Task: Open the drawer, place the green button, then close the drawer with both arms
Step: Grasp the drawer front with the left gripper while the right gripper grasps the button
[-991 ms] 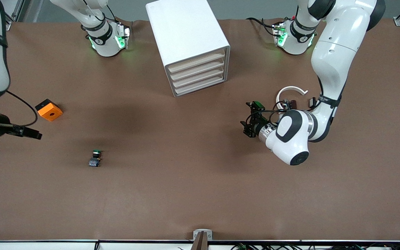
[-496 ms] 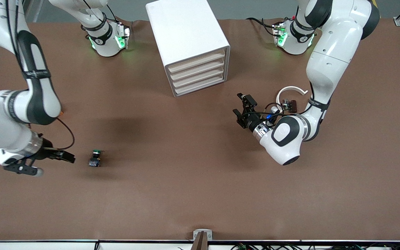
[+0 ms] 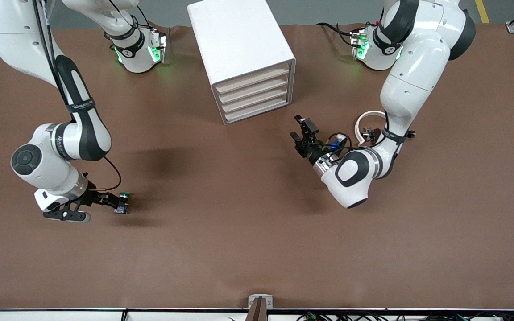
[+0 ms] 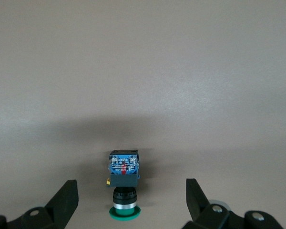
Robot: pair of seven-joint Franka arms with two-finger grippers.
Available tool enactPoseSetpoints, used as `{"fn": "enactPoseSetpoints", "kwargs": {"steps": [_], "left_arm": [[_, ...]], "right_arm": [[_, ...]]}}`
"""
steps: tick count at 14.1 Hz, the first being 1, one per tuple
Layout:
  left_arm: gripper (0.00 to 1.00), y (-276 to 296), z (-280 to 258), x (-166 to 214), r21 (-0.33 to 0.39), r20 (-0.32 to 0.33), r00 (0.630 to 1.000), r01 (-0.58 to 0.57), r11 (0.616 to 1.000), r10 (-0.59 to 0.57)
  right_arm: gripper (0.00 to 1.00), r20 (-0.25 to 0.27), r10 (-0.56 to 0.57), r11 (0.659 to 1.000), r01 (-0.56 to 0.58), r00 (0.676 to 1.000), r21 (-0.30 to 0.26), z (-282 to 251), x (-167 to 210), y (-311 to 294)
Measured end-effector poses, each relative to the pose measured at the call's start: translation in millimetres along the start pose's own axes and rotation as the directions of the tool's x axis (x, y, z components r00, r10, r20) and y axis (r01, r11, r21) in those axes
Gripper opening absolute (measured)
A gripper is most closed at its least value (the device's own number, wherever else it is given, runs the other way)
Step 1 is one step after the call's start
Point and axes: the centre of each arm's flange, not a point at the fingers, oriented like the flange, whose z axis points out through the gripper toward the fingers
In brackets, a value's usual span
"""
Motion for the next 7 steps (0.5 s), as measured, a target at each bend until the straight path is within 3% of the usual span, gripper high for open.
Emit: {"fn": "enactPoseSetpoints", "kwargs": {"steps": [2, 5, 7], "left_arm": [[0.61, 2, 14, -6, 0.012, -0.021, 1.000, 0.001, 1.000, -0.001], [0.54, 9, 35, -11, 0.032, -0.050, 0.999, 0.008, 0.999, -0.007], [0.54, 14, 47, -13, 0.043, -0.066, 0.998, 0.014, 0.999, -0.011]], "right_arm": [[1.00, -0.005, 0.005, 1.000, -0.005, 1.000, 0.001, 17, -3, -12], [1.00, -0.022, 0.015, 1.000, -0.015, 1.000, 0.004, 57, -11, -30], [1.00, -0.014, 0.010, 1.000, -0.010, 1.000, 0.000, 74, -16, -31]]}}
